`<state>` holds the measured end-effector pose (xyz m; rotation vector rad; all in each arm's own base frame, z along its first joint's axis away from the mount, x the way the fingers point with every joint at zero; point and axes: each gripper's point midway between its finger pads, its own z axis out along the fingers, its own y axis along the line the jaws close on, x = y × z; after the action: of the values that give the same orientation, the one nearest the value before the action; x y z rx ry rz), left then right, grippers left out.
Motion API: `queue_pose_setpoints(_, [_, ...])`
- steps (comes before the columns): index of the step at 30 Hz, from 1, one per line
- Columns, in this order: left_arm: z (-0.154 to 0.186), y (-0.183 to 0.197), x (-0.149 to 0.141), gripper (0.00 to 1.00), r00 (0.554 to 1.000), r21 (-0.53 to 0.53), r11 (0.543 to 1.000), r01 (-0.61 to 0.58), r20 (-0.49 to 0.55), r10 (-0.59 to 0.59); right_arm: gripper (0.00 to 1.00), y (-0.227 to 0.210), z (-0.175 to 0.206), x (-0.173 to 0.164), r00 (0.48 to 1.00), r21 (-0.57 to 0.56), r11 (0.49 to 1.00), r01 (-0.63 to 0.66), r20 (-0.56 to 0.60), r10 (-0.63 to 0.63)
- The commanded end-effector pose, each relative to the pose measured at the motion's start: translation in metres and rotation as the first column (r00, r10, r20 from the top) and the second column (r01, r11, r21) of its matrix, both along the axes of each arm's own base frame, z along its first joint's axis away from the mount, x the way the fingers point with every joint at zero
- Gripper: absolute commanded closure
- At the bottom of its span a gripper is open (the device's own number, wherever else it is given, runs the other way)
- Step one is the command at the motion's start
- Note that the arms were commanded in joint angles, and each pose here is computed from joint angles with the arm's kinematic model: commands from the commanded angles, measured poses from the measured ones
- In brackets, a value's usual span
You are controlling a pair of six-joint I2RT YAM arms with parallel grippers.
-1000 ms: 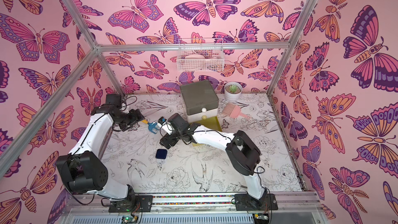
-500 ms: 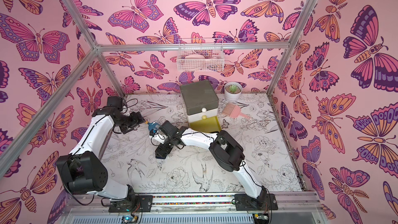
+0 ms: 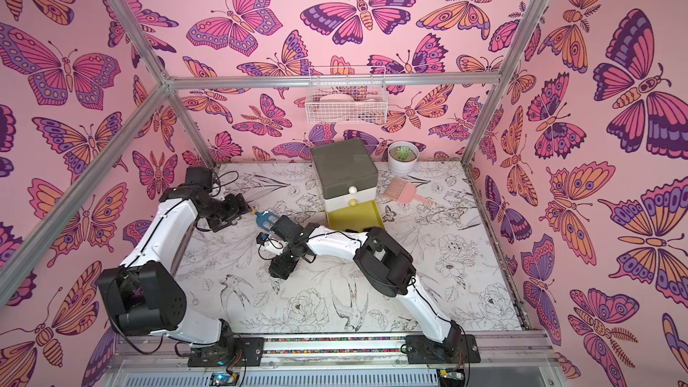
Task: Place the brooch boxes into the drawer by color
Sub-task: Pick up the brooch box from the center of the board.
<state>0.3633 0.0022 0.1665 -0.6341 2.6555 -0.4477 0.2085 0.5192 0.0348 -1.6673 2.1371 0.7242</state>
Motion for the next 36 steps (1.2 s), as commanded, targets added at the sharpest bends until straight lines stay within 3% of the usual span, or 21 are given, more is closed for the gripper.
queue_pose_setpoints(1, [0.000,-0.003,-0.003,0.15,1.000,-0.015,1.000,0.018,0.002,-0.018,0.18,-0.001,-0.008,0.005,1.000,-0.034,0.999,0.016,0.023,-0.016])
queue_pose_setpoints(6, [0.002,-0.003,-0.001,0.14,1.000,-0.014,1.000,0.019,0.008,-0.019,0.26,-0.003,-0.017,0.009,0.999,-0.057,0.998,0.026,0.043,-0.023])
queue_pose_setpoints(12, [0.002,-0.004,-0.001,0.14,1.000,-0.017,1.000,0.020,0.005,-0.020,0.47,-0.004,-0.010,0.015,0.996,-0.052,0.998,0.048,0.074,-0.044])
queue_pose_setpoints(15, [0.000,-0.004,0.000,0.14,1.000,-0.019,1.000,0.021,0.001,-0.021,0.48,-0.004,-0.003,0.018,0.994,-0.043,0.996,0.072,0.084,-0.068])
queue_pose_setpoints(21, [0.002,-0.005,0.003,0.14,1.000,-0.025,0.999,0.022,0.005,-0.022,0.48,-0.005,0.052,0.046,0.971,0.073,0.976,0.206,0.105,-0.213])
queue_pose_setpoints(29, [0.001,-0.009,0.008,0.14,0.999,-0.028,0.999,0.037,0.003,-0.036,0.47,-0.078,0.121,0.107,0.854,0.243,0.839,0.487,0.070,-0.516])
queue_pose_setpoints(32, [-0.002,-0.010,0.008,0.14,0.999,-0.024,0.999,0.039,-0.005,-0.039,0.47,-0.122,0.141,0.123,0.780,0.282,0.768,0.575,0.094,-0.619])
queue_pose_setpoints(36, [-0.004,-0.012,0.007,0.14,0.999,-0.025,0.999,0.042,-0.010,-0.042,0.46,-0.188,0.159,0.140,0.651,0.355,0.629,0.691,0.071,-0.756])
